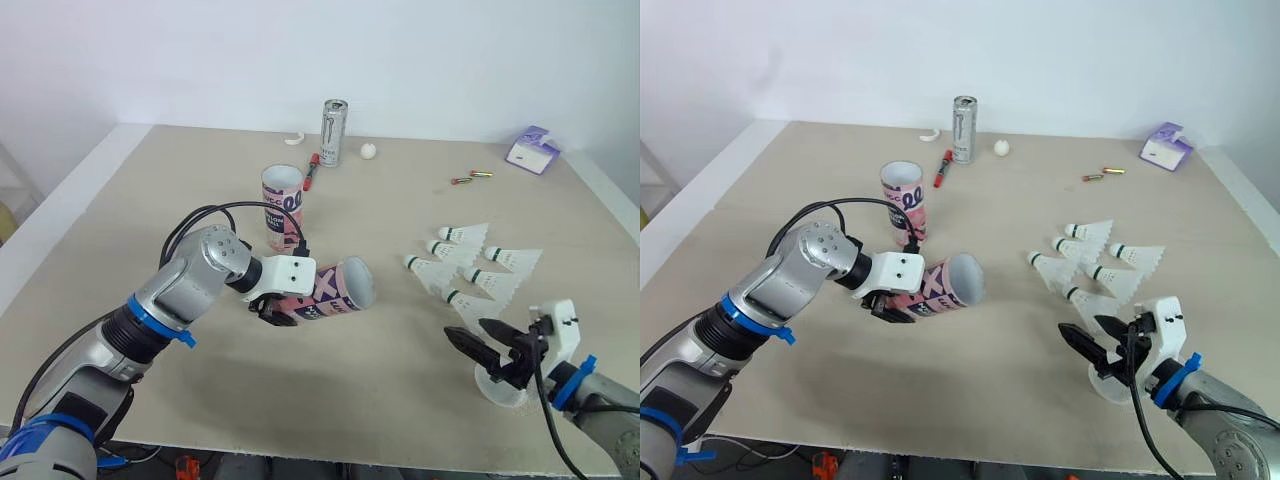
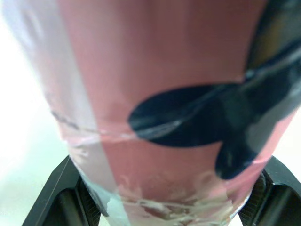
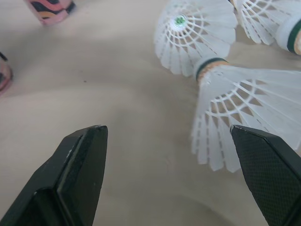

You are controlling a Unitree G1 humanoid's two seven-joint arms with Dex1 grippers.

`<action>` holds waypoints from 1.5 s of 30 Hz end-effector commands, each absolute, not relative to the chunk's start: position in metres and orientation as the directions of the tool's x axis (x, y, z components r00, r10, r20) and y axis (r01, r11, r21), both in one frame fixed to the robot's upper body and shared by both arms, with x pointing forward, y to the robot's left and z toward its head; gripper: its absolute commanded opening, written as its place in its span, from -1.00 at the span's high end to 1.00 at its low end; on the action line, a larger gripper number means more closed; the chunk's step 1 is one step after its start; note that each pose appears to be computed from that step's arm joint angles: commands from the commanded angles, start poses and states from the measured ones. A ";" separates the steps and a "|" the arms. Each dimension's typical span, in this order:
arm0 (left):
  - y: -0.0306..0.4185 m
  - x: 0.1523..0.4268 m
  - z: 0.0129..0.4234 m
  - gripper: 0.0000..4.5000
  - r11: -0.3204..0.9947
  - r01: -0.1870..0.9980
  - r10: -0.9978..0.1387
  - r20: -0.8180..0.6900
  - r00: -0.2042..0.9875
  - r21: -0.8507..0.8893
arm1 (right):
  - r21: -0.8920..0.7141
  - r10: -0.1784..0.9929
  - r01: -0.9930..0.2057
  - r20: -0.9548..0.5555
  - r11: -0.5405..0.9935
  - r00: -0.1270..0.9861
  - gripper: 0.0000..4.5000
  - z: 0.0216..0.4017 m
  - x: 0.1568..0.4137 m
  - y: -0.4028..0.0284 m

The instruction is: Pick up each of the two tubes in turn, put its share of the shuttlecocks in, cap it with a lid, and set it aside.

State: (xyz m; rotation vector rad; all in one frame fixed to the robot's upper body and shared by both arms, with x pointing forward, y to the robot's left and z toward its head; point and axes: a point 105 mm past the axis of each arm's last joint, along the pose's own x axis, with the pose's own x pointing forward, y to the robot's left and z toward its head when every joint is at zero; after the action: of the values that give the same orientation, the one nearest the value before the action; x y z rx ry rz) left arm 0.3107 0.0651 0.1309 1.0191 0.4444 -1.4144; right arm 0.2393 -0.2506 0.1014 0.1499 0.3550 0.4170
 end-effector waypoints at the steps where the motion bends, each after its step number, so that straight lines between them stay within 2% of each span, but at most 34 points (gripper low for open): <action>1: 0.068 0.313 0.128 -0.34 -0.132 0.937 -0.577 -0.793 0.194 0.325 | 0.191 0.374 -0.330 -0.291 0.925 0.880 -1.00 0.108 0.252 -0.256; 5: 0.067 0.313 0.128 -0.34 -0.128 0.937 -0.580 -0.790 0.196 0.326 | 0.188 0.349 -0.304 -0.299 0.934 0.888 -1.00 0.107 0.259 -0.259; 6: 0.067 0.313 0.128 -0.33 -0.125 0.937 -0.581 -0.790 0.196 0.325 | 0.186 0.348 -0.303 -0.301 0.935 0.888 -0.88 0.107 0.260 -0.259; 15: 0.066 0.314 0.127 -0.33 -0.115 0.939 -0.581 -0.789 0.200 0.323 | 0.176 0.331 -0.288 -0.310 0.941 0.891 0.71 0.105 0.264 -0.260; 16: 0.066 0.314 0.126 -0.33 -0.115 0.939 -0.581 -0.789 0.201 0.323 | 0.173 0.331 -0.289 -0.311 0.942 0.891 0.88 0.104 0.264 -0.259; 17: 0.066 0.315 0.126 -0.33 -0.114 0.939 -0.581 -0.788 0.202 0.324 | 0.170 0.330 -0.290 -0.311 0.942 0.891 0.96 0.105 0.264 -0.259; 22: 0.064 0.317 0.124 -0.33 -0.107 0.942 -0.585 -0.786 0.199 0.318 | 0.113 0.326 -0.306 -0.308 0.945 0.894 0.96 0.112 0.263 -0.260; 26: 0.065 0.319 0.123 -0.33 -0.104 0.943 -0.585 -0.787 0.199 0.316 | 0.005 0.383 -0.403 -0.323 0.915 0.866 0.96 0.128 0.251 -0.255; 31: 0.066 0.321 0.124 -0.33 -0.105 0.943 -0.581 -0.789 0.201 0.317 | -0.157 0.452 -0.522 -0.336 0.838 0.826 0.96 0.174 0.236 -0.252; 35: 0.066 0.322 0.124 -0.33 -0.109 0.942 -0.581 -0.790 0.197 0.316 | -0.333 0.579 -0.687 -0.373 0.646 0.725 0.96 0.217 0.229 -0.221; 38: 0.065 0.322 0.123 -0.33 -0.112 0.943 -0.583 -0.790 0.193 0.313 | -0.439 0.664 -0.771 -0.406 0.461 0.628 0.96 0.230 0.228 -0.184; 41: 0.063 0.322 0.123 -0.33 -0.114 0.944 -0.587 -0.788 0.188 0.310 | -0.501 0.728 -0.812 -0.430 0.301 0.535 0.96 0.232 0.227 -0.151; 45: 0.061 0.322 0.124 -0.33 -0.114 0.944 -0.593 -0.784 0.186 0.311 | -0.536 0.745 -0.814 -0.444 0.224 0.497 0.96 0.232 0.235 -0.136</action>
State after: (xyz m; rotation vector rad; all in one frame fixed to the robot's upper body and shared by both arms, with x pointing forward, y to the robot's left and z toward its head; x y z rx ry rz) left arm 0.3168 0.0565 0.1312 0.9933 0.4273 -1.4242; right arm 0.2325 -0.1384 0.2266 -0.7590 0.1308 1.0804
